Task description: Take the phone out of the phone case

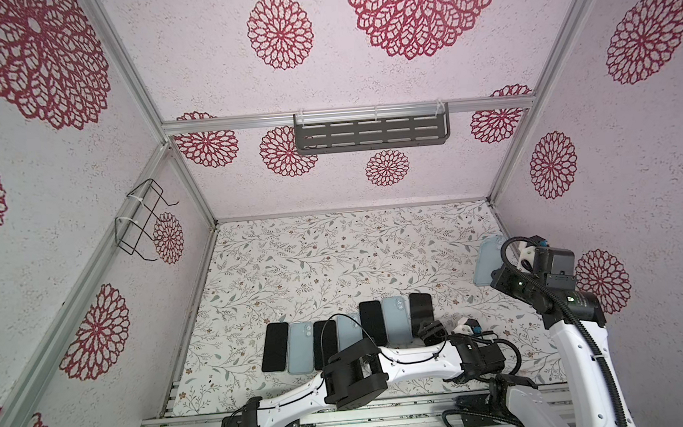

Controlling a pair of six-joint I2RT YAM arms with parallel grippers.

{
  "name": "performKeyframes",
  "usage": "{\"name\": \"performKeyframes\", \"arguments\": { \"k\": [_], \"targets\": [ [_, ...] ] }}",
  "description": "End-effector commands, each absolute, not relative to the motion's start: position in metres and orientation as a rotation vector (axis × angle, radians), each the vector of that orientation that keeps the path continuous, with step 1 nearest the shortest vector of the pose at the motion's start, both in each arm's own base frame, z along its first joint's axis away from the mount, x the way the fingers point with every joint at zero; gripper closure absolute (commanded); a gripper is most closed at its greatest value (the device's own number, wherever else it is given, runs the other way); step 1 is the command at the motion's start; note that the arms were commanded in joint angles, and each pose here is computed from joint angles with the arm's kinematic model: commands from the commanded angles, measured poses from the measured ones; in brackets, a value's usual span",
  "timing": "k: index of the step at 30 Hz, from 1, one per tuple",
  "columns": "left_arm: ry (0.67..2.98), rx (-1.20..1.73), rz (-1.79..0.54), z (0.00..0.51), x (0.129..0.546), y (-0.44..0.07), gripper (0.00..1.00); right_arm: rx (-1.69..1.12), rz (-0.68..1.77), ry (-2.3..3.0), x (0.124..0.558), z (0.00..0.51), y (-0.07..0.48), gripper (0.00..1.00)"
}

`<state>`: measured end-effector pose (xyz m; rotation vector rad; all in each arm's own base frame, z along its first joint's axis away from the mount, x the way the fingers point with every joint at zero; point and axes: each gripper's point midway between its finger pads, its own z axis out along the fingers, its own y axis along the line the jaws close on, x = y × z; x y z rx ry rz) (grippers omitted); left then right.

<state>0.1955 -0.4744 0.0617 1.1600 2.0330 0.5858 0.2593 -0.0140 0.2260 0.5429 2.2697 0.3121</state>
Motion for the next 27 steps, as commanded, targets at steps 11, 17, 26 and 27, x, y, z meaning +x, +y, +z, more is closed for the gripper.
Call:
{"name": "performKeyframes", "arguments": {
  "k": [11, 17, 26, 27],
  "targets": [
    [2.084, 0.646, 0.287, 0.157, 0.216, -0.339, 0.03, 0.562, 0.292, 2.254, 0.227, 0.218, -0.012, 0.99],
    [2.106, 0.487, 0.218, 0.174, 0.228, -0.272, 0.03, 0.607, 0.398, 2.292, 0.223, 0.175, 0.002, 1.0],
    [2.086, 0.215, -0.042, 0.225, 0.251, -0.202, 0.03, 0.469, 0.353, 2.433, 0.238, 0.116, 0.051, 1.0],
    [2.081, 0.183, -0.067, 0.232, 0.254, -0.194, 0.03, 0.459, 0.344, 2.46, 0.239, 0.107, 0.055, 1.0]
  ]
}}
